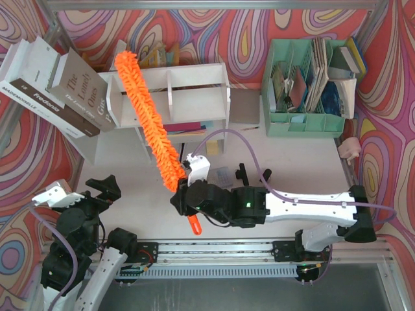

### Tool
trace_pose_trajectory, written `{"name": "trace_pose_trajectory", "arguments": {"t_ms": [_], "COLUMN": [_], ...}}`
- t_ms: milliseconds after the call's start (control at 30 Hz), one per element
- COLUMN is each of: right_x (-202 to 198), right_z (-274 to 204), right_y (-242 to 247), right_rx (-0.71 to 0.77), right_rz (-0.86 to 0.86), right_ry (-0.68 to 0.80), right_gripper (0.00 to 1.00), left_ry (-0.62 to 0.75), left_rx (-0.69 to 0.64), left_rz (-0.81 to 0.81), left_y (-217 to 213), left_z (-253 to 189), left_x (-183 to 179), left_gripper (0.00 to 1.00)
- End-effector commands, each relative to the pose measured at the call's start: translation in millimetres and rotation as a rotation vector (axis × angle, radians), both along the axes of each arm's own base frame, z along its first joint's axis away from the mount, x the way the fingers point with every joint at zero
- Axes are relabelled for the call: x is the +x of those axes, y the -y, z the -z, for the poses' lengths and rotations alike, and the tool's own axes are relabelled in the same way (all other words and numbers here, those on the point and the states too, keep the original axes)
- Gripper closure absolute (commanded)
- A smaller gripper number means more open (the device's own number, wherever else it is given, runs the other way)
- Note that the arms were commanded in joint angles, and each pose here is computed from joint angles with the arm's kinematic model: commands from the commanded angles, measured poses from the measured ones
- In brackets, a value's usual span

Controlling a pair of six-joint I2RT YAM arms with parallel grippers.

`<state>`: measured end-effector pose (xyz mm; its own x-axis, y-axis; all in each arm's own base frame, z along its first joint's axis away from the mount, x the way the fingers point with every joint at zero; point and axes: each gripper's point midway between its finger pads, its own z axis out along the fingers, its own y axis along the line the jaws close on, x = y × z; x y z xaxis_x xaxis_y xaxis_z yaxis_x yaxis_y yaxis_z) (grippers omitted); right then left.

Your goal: Dust the bookshelf with a duster

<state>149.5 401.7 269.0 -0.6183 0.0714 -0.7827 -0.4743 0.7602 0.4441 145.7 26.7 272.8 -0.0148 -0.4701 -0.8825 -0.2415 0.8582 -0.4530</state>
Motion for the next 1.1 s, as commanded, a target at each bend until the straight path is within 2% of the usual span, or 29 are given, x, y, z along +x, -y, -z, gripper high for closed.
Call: {"name": "trace_pose_trajectory", "arguments": {"t_ms": [0, 467, 633, 833, 1067], "right_x": [0.9, -20.2, -26.0, -29.3, -35.2], "right_z": [-7.1, 44.0, 31.7, 8.8, 33.7], "right_y": [-17.1, -67.7, -82.3, -82.6, -86.1], "right_rx": [0.078, 0.052, 0.067, 0.111, 0.063], "right_rz": [0.058, -0.026, -0.096, -0.087, -0.078], "right_ry": [-0.023, -0.185, -0.168, -0.105, -0.177], "right_gripper": [1.0, 1.0, 1.0, 1.0, 1.0], "left_ry": [-0.003, 0.007, 0.006, 0.002, 0.006], "left_rx": [-0.003, -0.021, -0.02, -0.019, -0.021], "left_rz": [-0.011, -0.021, -0.017, -0.012, -0.007], "left_y": [-1.8, -4.3, -3.6, -2.7, -2.0], "left_z": [-0.1, 0.6, 0.8, 1.4, 0.7], "left_x": [-1.0, -5.1, -4.9, -4.4, -4.5], "left_gripper": [0.01, 0.02, 0.02, 0.02, 0.01]}}
